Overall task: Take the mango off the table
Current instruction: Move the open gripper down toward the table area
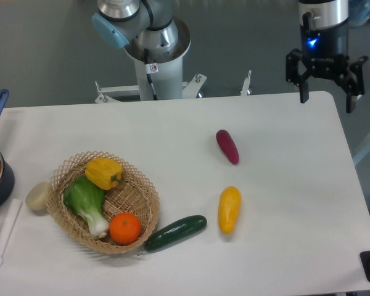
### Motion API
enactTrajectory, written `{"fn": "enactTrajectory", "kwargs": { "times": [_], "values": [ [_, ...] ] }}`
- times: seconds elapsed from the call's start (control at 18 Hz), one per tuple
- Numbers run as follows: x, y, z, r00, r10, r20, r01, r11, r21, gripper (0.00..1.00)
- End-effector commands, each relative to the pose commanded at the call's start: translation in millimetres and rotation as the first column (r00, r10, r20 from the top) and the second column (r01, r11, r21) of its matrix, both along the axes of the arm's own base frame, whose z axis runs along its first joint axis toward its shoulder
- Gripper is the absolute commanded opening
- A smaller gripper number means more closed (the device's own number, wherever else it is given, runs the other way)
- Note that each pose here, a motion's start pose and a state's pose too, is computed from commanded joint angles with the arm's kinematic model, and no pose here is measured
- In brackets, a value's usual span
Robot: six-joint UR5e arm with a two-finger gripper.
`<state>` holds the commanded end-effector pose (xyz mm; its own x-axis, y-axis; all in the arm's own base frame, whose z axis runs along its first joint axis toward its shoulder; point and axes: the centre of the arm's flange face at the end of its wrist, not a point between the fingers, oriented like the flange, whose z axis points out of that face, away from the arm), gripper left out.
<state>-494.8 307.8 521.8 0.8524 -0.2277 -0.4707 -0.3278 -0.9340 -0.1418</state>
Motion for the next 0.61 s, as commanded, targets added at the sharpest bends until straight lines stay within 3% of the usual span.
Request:
{"fn": "enactTrajectory", "kwargs": {
  "times": [0.33,0.61],
  "values": [
    [0.7,0.1,-2.7,1.0,-0.001,-0.005,0.001,1.0,0.004,1.0],
    [16.9,-5.5,-28.9,1.0,0.0,-0.001,0.0,1.0,0.007,1.0]
  ]
}}
